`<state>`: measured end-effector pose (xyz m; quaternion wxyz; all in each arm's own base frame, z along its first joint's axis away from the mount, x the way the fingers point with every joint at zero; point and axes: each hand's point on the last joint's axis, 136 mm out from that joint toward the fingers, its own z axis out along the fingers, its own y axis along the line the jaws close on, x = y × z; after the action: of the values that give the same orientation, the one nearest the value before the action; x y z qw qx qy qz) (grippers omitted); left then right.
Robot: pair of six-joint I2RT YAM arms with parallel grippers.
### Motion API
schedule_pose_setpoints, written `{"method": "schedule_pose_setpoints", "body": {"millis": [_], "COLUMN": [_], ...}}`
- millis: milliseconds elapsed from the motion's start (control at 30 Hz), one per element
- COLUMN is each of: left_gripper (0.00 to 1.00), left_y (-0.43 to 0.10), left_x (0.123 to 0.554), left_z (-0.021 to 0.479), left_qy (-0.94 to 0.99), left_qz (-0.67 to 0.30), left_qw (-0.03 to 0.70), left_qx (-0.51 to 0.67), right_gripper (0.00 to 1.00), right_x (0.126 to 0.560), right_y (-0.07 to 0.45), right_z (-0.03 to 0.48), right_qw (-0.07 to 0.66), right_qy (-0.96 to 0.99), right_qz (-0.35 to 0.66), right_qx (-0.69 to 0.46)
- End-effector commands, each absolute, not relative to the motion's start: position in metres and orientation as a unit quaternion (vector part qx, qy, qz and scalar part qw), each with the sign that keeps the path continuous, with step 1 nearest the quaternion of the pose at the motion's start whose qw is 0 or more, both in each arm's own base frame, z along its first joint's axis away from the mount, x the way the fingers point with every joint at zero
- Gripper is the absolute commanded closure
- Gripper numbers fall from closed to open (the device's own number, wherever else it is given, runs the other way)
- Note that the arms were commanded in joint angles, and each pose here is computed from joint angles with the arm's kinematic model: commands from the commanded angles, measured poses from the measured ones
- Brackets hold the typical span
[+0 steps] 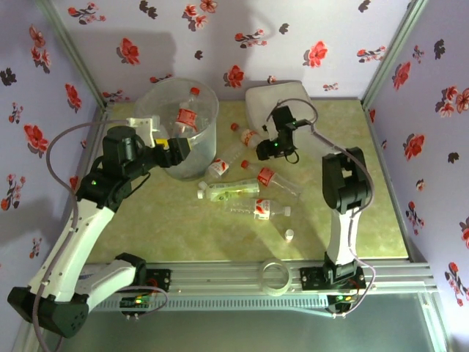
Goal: Put the plastic bottles in the bin
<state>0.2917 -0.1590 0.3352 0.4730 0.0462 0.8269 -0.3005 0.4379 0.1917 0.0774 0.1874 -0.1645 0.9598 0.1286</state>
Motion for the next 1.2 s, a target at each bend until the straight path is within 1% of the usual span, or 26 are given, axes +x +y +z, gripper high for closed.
{"method": "schedule_pose_setpoints", "body": {"millis": [0,200,267,333,433,533,600,700,900,1167], "left_gripper": [0.16,0.16,0.15,0.14,0.12,0.01,0.00,0.00,0.00,0.01], "left_y": [-0.158,-0.158,-0.162,-0.172,-0.197,-0.233,-0.260,-0.289,-0.326,-0.349], "left_x": [0.291,0.290,0.291,0.292,0.295,0.293,0.290,0.293,0.301,0.313], "left_z": [0.354,0.371,0.379,0.389,0.403,0.418,0.424,0.424,0.417,0.410], "left_qy": [0.815,0.803,0.794,0.777,0.755,0.747,0.743,0.742,0.739,0.720], "left_qz": [-0.298,-0.314,-0.334,-0.375,-0.423,-0.447,-0.458,-0.471,-0.496,-0.539], "left_qw": [0.493,0.505,0.506,0.506,0.500,0.488,0.478,0.464,0.441,0.429], "left_qx": [0.054,0.044,0.036,0.029,0.027,0.064,0.095,0.112,0.116,0.082], "right_gripper": [0.37,0.40,0.41,0.42,0.43,0.43,0.43,0.43,0.42,0.42], "right_x": [0.435,0.406,0.395,0.383,0.362,0.335,0.316,0.294,0.271,0.265], "right_y": [0.179,0.171,0.169,0.171,0.185,0.201,0.213,0.226,0.248,0.270], "right_z": [0.128,0.172,0.187,0.208,0.247,0.283,0.306,0.332,0.350,0.340], "right_qw": [0.240,0.283,0.303,0.334,0.393,0.443,0.477,0.506,0.520,0.508], "right_qy": [0.950,0.939,0.934,0.918,0.877,0.836,0.804,0.767,0.736,0.731], "right_qz": [0.115,0.134,0.149,0.188,0.268,0.313,0.344,0.382,0.414,0.435], "right_qx": [-0.162,-0.142,-0.121,-0.096,-0.068,-0.077,-0.086,-0.099,-0.126,-0.137]}}
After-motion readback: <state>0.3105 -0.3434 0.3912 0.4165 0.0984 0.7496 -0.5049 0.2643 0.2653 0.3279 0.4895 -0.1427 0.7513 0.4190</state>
